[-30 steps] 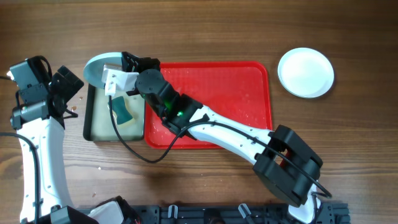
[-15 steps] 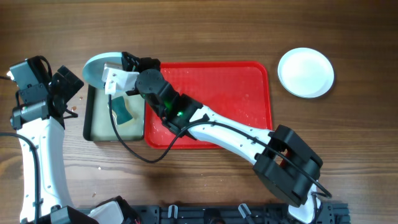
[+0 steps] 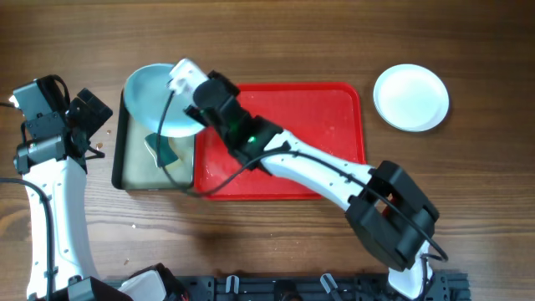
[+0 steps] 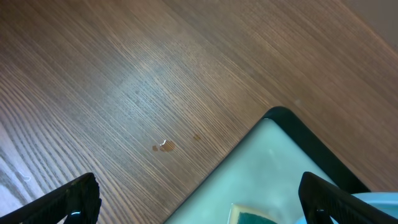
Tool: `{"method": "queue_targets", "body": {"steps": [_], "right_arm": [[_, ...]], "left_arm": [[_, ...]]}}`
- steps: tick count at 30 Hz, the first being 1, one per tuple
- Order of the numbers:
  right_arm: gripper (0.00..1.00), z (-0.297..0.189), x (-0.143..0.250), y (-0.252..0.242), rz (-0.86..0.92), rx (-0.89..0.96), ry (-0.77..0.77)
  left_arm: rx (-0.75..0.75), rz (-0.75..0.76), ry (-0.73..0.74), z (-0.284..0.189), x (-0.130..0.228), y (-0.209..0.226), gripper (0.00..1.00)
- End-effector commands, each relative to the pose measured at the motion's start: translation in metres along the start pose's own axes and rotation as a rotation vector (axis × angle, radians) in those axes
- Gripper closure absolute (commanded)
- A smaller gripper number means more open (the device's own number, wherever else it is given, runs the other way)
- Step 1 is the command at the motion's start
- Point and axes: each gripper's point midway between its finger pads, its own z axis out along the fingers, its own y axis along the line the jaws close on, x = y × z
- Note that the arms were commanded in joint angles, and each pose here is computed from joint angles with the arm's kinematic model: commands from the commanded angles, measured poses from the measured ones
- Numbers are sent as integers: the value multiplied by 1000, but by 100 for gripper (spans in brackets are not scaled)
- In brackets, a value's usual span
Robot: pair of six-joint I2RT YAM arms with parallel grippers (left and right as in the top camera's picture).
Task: Clean dirty plates on tray and stack at the side
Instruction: 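Carry the light-blue plate rightward toward the white plate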
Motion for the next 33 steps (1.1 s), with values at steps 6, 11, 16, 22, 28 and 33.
{"method": "queue_targets", "body": {"steps": [6,11,16,22,28,33], "right_arm": [[96,4,27,18,482,-333,145],[96,-4,37,21,622,-458,224],[96,-13,43,2,726,-513,286],[96,-32,58,-48,781,-429,366],[96,-54,78,-109,865,-318,429],[96,-72,106,-157,907,-228,487]], "left_arm": [[15,-19,-30,-8,-10,-1,0],[15,-19,-30,-8,-10,-2,0],[15,-19,-30,-8,-10,-2,0],[15,-19,-30,-8,-10,-1,0],[15,-19,-30,-8,-10,-2,0],[15,-19,-30,-8,-10,-2,0]]}}
